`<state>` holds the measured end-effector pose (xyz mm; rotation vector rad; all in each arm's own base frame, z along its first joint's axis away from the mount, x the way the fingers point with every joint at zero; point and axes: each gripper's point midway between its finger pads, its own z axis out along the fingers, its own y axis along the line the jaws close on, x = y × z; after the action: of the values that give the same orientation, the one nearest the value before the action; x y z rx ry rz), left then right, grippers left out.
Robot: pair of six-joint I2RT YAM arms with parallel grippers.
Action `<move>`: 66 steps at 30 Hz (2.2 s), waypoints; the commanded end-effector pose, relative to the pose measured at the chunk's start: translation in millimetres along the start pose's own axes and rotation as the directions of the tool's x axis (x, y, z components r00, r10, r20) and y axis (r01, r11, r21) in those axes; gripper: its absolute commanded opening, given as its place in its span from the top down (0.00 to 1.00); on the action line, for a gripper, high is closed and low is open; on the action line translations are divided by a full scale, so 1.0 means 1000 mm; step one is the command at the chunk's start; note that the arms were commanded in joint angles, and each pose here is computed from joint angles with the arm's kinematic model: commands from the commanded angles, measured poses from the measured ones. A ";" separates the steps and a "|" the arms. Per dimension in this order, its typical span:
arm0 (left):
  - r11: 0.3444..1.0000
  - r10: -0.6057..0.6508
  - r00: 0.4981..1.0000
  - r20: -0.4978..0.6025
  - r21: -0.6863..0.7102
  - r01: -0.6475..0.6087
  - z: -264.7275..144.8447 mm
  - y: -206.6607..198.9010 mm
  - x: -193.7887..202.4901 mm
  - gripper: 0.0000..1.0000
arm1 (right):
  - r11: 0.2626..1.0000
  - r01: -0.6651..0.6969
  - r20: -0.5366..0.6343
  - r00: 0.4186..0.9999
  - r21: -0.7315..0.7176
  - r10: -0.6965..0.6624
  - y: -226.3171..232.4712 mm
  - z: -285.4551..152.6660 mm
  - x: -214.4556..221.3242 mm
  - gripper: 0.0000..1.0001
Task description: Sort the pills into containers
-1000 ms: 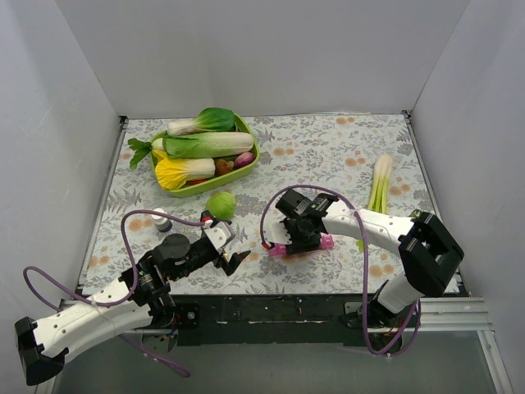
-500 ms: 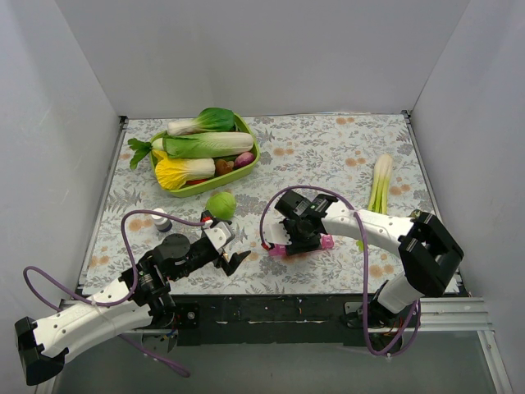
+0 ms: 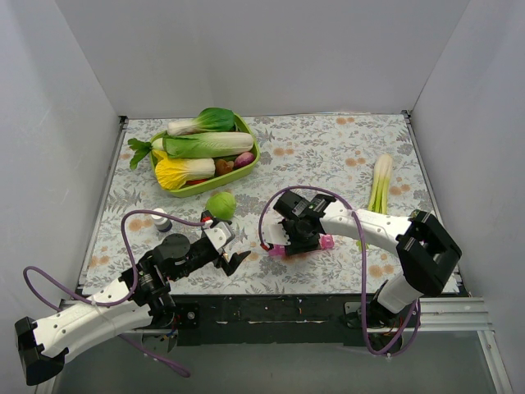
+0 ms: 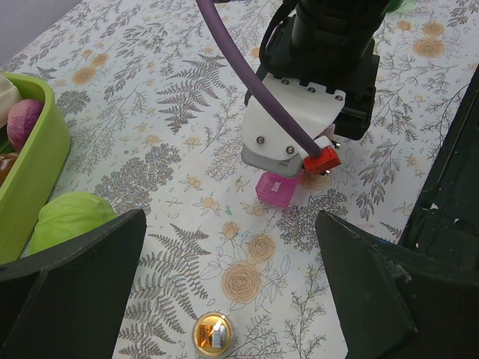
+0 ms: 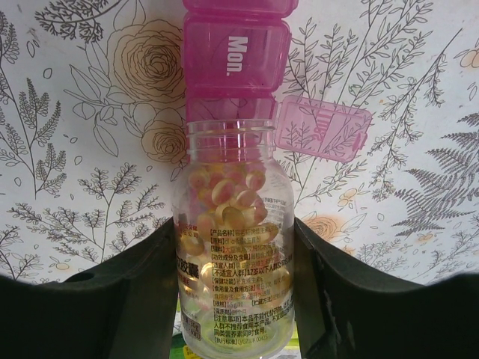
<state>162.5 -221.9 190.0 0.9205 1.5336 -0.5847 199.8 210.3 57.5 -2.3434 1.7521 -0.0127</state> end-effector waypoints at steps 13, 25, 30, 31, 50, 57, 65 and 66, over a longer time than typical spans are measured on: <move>1.000 0.013 1.000 0.006 0.006 -0.013 -0.001 0.000 -0.003 0.02 | 1.000 0.023 0.026 0.999 0.003 -0.023 -0.006 -0.010 -0.012 0.95; 1.000 0.012 1.000 -0.001 0.009 -0.012 0.000 0.000 -0.001 0.02 | 1.000 0.014 0.027 1.000 0.014 -0.015 -0.003 -0.015 -0.003 0.95; 1.000 0.012 1.000 -0.006 0.009 -0.012 0.000 -0.001 0.000 0.02 | 1.000 0.009 0.035 0.999 0.010 -0.009 -0.002 -0.016 -0.001 0.95; 1.000 0.012 1.000 -0.003 0.009 -0.012 0.000 0.000 -0.001 0.02 | 1.000 0.009 0.032 0.999 0.003 -0.009 0.000 -0.016 0.001 0.95; 0.997 -0.055 0.983 0.177 -0.049 0.065 -0.017 0.010 -0.040 0.02 | 0.950 -0.297 0.643 0.747 0.095 0.169 -0.071 -0.152 -0.025 0.95; 0.982 -0.144 0.948 0.284 -0.080 0.173 -0.030 0.020 -0.070 0.02 | 0.712 -0.619 0.900 0.435 0.332 -0.041 -0.140 -0.331 0.013 0.95; 0.970 -0.172 0.930 0.326 -0.107 0.217 -0.034 0.029 -0.093 0.02 | 0.675 -0.732 0.962 -0.240 -0.091 -0.131 -0.107 -0.487 0.066 0.98; 0.970 -0.175 0.932 0.319 -0.106 0.219 -0.034 0.029 -0.093 0.02 | 0.726 -0.675 0.944 -0.309 -0.131 -0.117 -0.096 -0.499 0.058 0.98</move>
<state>161.8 -203.0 266.4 0.6052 1.3947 -0.7126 323.3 81.5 480.3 -0.5077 1.2689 0.6110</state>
